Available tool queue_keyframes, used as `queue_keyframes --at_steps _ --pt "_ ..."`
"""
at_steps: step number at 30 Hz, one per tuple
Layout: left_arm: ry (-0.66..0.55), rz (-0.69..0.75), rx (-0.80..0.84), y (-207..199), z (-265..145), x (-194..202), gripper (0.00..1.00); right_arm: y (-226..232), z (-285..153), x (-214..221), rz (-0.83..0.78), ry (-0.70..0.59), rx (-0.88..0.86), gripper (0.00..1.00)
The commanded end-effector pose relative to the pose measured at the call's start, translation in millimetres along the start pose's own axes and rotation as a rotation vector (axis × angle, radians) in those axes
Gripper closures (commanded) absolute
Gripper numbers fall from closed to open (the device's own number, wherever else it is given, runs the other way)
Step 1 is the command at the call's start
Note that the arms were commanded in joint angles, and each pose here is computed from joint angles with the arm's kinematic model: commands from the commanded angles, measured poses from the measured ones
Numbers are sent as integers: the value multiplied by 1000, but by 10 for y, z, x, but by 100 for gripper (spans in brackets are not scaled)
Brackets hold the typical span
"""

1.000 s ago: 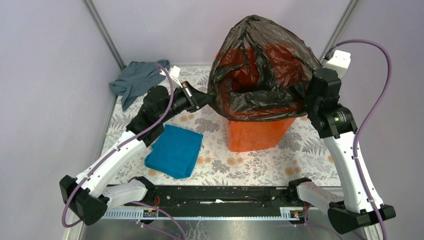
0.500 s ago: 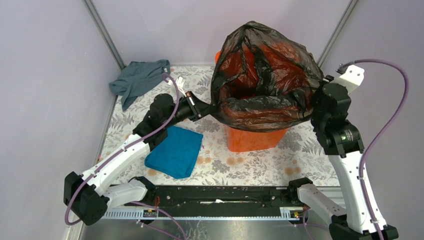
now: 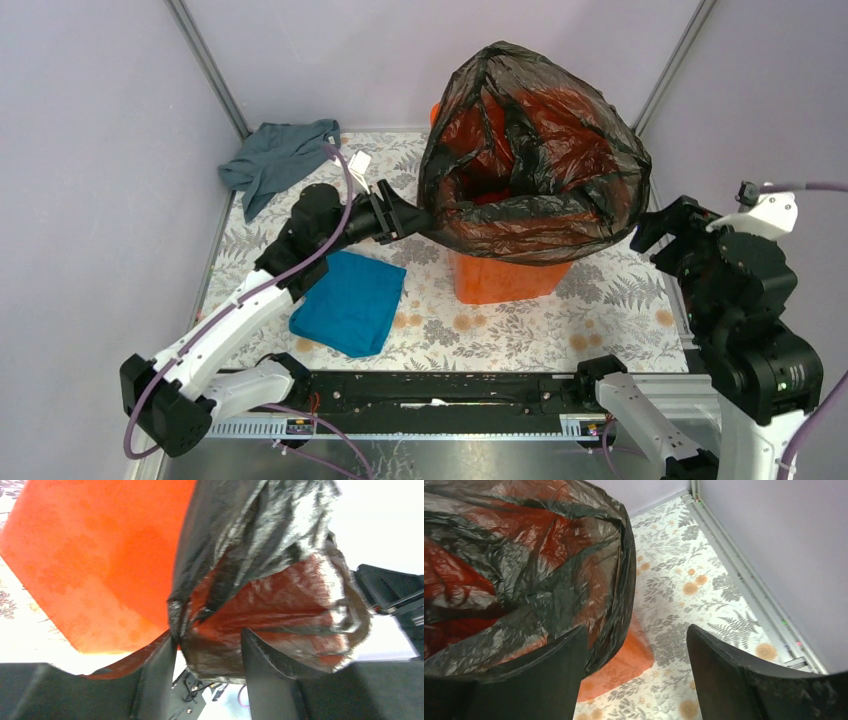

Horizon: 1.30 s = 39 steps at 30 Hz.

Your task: Put the trash bags into the trash bin

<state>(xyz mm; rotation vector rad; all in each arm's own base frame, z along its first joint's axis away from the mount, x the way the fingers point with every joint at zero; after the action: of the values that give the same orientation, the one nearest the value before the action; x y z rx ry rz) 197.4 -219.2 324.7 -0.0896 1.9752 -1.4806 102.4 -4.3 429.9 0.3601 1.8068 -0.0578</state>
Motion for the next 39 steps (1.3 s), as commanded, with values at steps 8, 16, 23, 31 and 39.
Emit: queue_keyframes --at_steps 8,16,23,31,39 --pt "10 221 99 -504 -374 -293 5 257 -18 296 274 14 -246 36" --pt "-24 240 74 -546 -340 -522 1 293 272 586 206 -56 -279 68" --pt "-99 304 -110 -388 -563 -543 1 102 503 996 126 16 -88 79" --pt "-136 453 -111 -761 -606 -854 1 86 -196 205 23 20 -227 1" --pt "-74 378 125 -1002 -188 -1249 1 543 353 -536 -194 -51 -291 0"
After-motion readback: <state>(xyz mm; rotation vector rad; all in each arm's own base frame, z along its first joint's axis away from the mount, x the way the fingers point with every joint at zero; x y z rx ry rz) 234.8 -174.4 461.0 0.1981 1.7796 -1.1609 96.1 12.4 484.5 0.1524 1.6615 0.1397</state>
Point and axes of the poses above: each gripper's point midway between its finger pads, its own z axis out along the fingers, its own y axis along the line the jaws close on, x = y × z, the point moved 8 cm from there along -z, back along the fingers, and after that the axes turned 5 degrees about -z, right-handed, at the moved point
